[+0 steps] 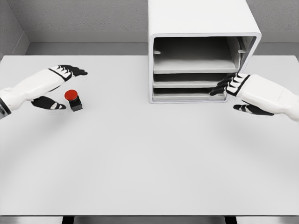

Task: Slide open multi-storey tabletop storage cabinets and put open load switch and slide close multi-storey tabletop storage cabinets

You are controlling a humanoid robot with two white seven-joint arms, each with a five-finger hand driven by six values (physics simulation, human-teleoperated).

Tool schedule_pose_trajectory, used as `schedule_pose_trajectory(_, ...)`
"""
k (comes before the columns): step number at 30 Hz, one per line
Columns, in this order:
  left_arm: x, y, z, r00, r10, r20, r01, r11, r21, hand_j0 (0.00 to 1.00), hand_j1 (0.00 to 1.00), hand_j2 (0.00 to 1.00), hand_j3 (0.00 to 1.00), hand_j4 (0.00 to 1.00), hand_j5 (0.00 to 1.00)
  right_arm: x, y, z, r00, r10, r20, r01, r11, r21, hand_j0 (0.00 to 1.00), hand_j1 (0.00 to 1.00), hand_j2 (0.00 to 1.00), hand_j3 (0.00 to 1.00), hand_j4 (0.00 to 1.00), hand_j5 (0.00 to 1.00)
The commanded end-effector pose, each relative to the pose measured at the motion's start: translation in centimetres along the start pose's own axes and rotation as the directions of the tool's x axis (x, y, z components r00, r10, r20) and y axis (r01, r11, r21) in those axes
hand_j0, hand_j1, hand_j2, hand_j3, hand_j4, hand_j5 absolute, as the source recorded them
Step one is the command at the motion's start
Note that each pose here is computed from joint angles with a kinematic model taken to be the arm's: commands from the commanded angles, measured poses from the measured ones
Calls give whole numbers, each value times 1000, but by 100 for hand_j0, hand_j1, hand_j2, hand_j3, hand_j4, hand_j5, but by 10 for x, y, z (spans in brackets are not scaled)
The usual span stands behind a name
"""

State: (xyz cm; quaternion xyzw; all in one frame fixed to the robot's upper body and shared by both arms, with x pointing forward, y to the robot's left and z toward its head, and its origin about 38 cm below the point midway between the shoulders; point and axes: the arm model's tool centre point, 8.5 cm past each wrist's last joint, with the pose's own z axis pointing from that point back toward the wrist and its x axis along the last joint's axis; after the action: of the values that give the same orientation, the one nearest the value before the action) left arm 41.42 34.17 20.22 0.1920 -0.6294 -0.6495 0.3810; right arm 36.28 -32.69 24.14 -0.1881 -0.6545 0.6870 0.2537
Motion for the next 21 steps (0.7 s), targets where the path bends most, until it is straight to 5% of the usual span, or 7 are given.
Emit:
schedule_pose_trajectory(1, -7, -9, -1, 999, -17, -42, 15, 999, -38, 100, 100, 100, 100, 100, 100, 0, 1, -4, 1000, -18, 2, 18, 1000, -23, 74, 74, 74, 74, 74, 74)
schedule_pose_trajectory(8, -13, -18, -4, 991, -102, -92, 91, 988, -122, 100, 100, 100, 100, 100, 100, 7, -11, -27, 999, -12, 43, 16, 995, -102, 74, 74, 74, 74, 74, 74)
schedule_pose_trajectory(14, -12, -10, -14, 979, -180, -95, 163, 974, -160, 100, 100, 100, 100, 100, 100, 12, -3, -48, 996, -48, 70, 54, 994, -91, 74, 74, 74, 74, 74, 74)
schedule_pose_trajectory(21, -14, -11, -30, 980, -185, -71, 168, 966, -197, 100, 100, 100, 100, 100, 100, 6, 0, -79, 992, -85, 91, 93, 991, -95, 74, 74, 74, 74, 74, 74)
